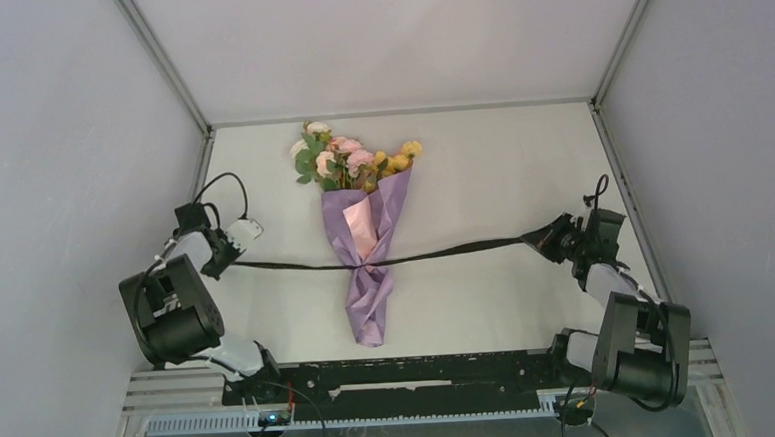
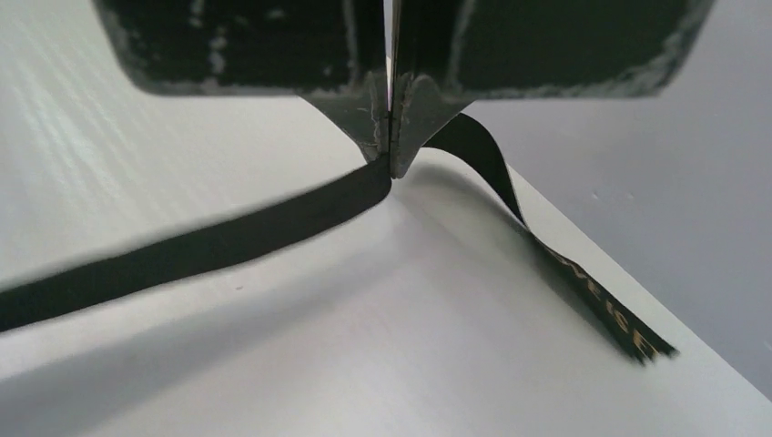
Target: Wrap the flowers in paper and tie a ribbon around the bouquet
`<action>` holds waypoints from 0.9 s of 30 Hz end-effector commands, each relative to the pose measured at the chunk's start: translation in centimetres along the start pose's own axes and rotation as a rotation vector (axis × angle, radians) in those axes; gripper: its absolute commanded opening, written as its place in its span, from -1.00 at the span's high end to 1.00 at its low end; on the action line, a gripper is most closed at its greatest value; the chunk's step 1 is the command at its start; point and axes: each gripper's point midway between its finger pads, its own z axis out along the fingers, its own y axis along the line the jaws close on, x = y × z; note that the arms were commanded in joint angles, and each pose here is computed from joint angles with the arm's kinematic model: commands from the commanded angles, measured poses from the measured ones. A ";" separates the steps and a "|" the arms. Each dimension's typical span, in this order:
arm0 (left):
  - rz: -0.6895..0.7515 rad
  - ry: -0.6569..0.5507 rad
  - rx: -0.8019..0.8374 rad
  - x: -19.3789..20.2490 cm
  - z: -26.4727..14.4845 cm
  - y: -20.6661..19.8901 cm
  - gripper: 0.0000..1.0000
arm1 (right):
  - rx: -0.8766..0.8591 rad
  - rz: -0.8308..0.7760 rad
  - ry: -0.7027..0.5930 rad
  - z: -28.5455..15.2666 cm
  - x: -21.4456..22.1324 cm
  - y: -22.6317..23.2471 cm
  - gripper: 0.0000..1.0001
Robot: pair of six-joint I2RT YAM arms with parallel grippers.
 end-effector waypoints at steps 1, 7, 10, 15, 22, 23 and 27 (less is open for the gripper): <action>-0.027 -0.163 0.015 -5.5 -4.6 0.5 1.00 | -0.019 -0.139 -0.090 -0.7 -3.2 3.2 1.00; 0.036 -0.451 0.298 -15.9 -13.1 -6.1 1.00 | 0.048 -0.196 -0.156 -3.0 -4.2 4.2 0.17; 0.101 -0.593 0.460 -20.4 -18.6 -9.9 1.00 | 0.096 -0.237 -0.259 -5.0 -6.0 4.8 -0.23; 0.134 -0.746 0.656 -23.7 -26.7 -13.5 1.00 | 0.026 -0.425 -0.426 -8.3 -8.2 10.7 -0.30; 0.098 -0.949 0.779 -24.1 -35.1 -15.0 1.00 | -0.810 -1.274 -0.166 -6.5 10.5 27.5 -0.37; 0.094 -0.978 0.777 -24.0 -36.1 -15.0 1.00 | -0.889 -1.330 -0.138 -6.3 13.0 28.6 -0.41; 0.115 -1.066 0.734 -23.1 -39.1 -15.2 1.00 | -1.078 -1.357 0.050 -3.6 20.0 32.2 -0.48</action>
